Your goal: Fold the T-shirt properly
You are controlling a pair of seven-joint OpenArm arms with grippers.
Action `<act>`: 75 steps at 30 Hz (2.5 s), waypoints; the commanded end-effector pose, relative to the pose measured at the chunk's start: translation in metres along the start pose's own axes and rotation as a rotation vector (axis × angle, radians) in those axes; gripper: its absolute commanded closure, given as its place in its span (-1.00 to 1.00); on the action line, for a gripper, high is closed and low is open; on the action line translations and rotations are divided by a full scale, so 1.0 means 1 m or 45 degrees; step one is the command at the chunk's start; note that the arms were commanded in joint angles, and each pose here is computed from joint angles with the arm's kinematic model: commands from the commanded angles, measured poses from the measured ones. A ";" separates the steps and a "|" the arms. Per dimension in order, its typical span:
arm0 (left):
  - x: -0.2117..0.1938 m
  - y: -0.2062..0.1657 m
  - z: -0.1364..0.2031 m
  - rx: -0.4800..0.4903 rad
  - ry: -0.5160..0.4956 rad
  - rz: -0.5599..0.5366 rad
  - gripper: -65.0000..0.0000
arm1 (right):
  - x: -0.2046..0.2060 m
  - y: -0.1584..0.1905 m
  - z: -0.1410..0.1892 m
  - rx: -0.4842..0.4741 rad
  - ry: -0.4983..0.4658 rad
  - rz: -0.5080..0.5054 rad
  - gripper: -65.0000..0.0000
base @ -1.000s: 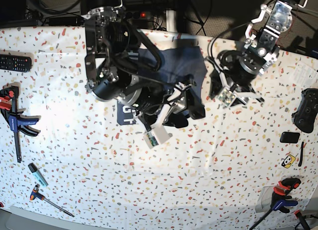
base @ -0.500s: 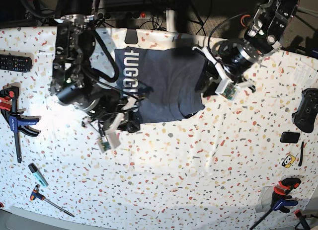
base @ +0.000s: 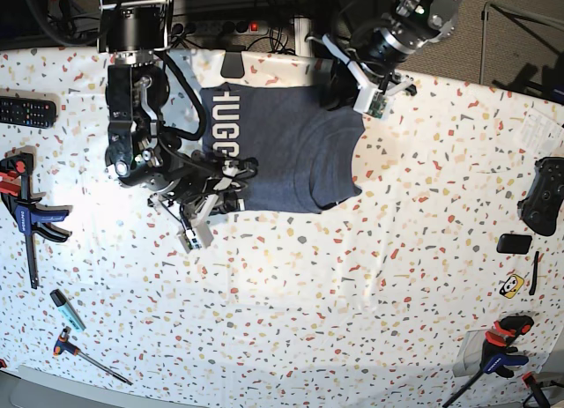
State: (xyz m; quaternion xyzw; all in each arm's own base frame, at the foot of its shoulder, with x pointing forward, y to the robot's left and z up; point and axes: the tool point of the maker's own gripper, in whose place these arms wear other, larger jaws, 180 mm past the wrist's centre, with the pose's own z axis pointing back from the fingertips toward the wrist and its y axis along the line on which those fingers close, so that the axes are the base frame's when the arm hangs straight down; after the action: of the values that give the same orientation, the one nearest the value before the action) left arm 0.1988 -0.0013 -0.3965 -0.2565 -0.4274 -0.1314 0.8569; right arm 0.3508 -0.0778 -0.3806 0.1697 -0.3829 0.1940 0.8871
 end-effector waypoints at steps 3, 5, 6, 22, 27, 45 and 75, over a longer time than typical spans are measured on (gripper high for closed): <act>0.009 -0.003 -0.017 -0.009 -0.051 0.041 0.92 | 0.008 -0.001 -0.001 0.007 -0.030 0.013 1.00; 0.010 0.002 -0.028 0.000 -0.043 0.045 0.92 | 0.005 -0.003 -0.001 -0.008 -0.013 0.026 1.00; 0.010 0.006 -0.033 0.006 -0.030 0.038 0.92 | 0.003 -0.004 -0.001 -0.018 0.001 0.035 1.00; 0.061 0.125 -0.089 0.266 -0.054 0.088 0.92 | -0.037 0.012 0.028 -0.031 -0.012 0.073 1.00; 0.094 0.132 -0.104 0.245 -0.102 0.050 0.92 | -0.041 0.036 0.023 0.019 -0.045 0.006 1.00; 0.158 0.127 -0.105 0.188 -0.169 0.063 1.00 | 0.018 0.080 0.042 0.077 -0.315 -0.005 1.00; 0.023 0.054 0.063 0.202 0.249 -0.223 1.00 | -0.130 0.052 0.202 -0.261 0.126 -0.210 1.00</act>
State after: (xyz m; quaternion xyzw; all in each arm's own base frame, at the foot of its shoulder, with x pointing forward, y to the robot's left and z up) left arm 0.1890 0.0797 -0.3741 -0.1335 -0.3532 -0.1956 0.9051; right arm 0.1166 -0.1542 -0.3477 0.0950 -0.3243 0.0823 0.9376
